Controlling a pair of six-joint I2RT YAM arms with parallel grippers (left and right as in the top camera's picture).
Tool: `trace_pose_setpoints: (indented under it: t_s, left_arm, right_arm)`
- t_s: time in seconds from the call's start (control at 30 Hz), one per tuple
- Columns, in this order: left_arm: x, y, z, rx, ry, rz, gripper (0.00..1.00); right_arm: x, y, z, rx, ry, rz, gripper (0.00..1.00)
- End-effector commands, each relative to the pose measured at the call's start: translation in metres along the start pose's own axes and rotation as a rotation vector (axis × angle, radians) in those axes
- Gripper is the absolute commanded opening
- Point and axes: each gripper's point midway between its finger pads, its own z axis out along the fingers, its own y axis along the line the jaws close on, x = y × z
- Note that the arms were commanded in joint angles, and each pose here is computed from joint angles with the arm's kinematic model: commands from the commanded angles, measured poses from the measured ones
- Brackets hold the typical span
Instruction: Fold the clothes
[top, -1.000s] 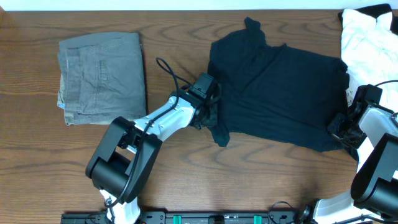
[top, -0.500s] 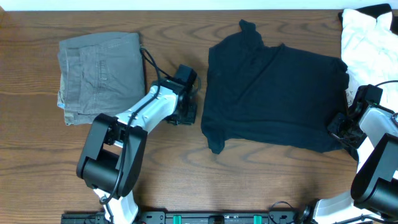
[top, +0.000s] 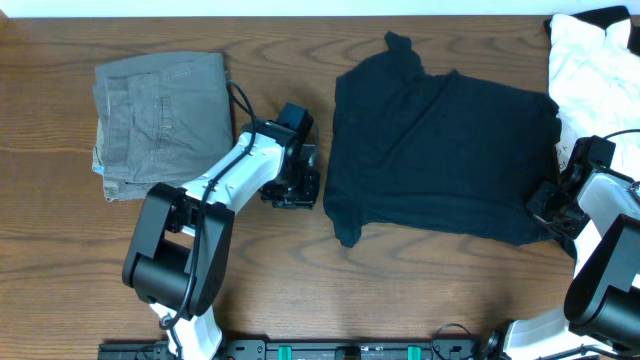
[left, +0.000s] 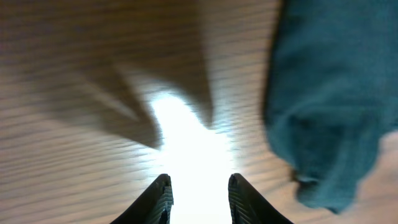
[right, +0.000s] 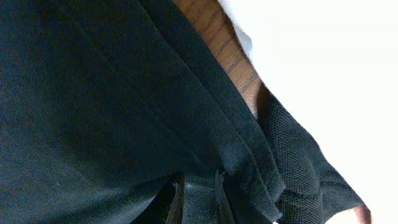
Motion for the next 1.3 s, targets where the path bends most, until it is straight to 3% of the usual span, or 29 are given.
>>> trace_pose_setpoints:
  t_s: [0.0, 0.67, 1.27]
  left_arm:
    - [0.001, -0.022, 0.002, 0.072, 0.013, -0.024, 0.33]
    - [0.027, -0.046, 0.025, 0.042, 0.112, 0.002, 0.43]
    - [-0.032, -0.088, 0.019, 0.227, -0.121, 0.073, 0.43]
  right_arm:
    - [0.047, 0.008, 0.035, -0.052, 0.179, -0.016, 0.18]
    - [0.047, 0.008, 0.035, -0.052, 0.178, -0.016, 0.19]
    - [0.047, 0.009, 0.035, -0.053, 0.176, -0.015, 0.2]
